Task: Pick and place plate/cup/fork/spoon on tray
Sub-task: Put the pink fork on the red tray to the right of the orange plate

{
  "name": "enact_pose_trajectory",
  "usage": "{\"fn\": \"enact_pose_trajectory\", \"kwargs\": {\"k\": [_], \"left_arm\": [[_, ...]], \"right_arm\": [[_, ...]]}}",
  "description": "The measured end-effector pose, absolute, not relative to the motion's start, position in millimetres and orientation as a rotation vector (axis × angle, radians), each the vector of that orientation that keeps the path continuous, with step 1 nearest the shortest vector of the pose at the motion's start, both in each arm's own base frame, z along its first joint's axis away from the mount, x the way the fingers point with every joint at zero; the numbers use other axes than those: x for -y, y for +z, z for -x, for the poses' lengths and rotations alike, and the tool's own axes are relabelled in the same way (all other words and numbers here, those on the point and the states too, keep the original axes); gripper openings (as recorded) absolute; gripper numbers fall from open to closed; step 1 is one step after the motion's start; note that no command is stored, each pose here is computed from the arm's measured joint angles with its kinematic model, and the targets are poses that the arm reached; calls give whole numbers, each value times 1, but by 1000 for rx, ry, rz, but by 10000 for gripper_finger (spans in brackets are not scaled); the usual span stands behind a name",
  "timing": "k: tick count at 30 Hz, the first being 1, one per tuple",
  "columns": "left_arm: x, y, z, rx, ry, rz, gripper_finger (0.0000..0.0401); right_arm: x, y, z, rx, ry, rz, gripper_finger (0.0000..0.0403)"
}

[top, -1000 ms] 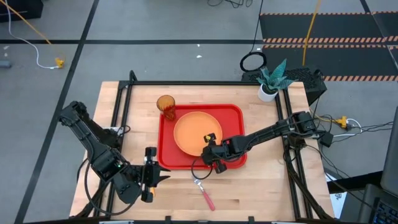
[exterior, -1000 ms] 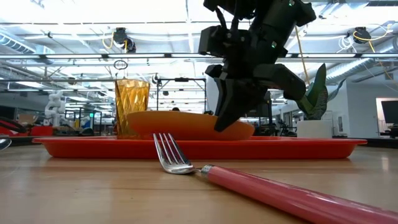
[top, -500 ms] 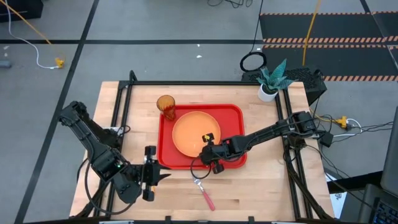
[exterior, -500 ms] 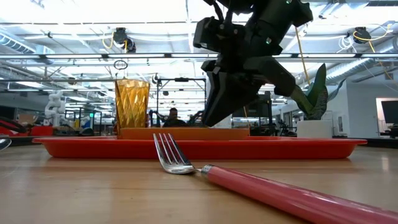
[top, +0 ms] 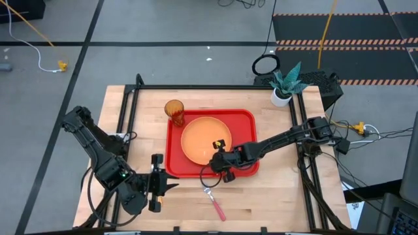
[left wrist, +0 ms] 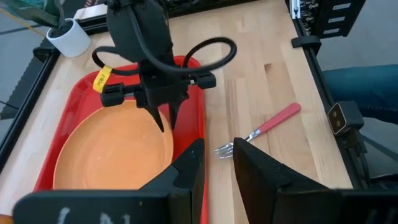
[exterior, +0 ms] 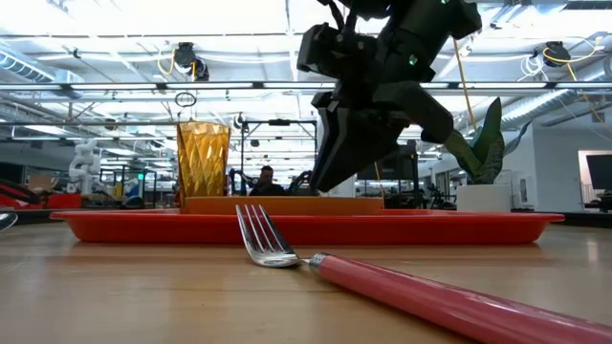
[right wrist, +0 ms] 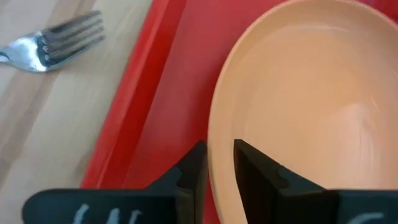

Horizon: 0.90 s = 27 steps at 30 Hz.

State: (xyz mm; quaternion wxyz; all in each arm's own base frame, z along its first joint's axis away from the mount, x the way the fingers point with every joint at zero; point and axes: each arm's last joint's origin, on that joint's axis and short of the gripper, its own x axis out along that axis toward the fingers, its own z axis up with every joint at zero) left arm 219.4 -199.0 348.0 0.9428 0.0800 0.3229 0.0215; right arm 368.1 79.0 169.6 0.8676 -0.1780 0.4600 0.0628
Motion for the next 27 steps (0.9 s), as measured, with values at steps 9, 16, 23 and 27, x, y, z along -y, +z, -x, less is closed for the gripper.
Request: {"fn": "enact_pose_trajectory", "kwargs": {"k": [9, 16, 23, 27], "left_arm": [[199, 342, -219, -670, 49, -173, 88], [197, 326, -218, -706, 79, -154, 88], [205, 330, -219, -656, 21, -162, 88], [211, 335, -221, -606, -23, -176, 88]], "right_arm": [[-84, 186, -359, -952, 142, 366, 71], [-103, 205, -347, -912, 130, 262, 71], [-137, 255, -322, -711, 204, 168, 71], [-157, 270, -305, -622, 210, 81, 71]]}}
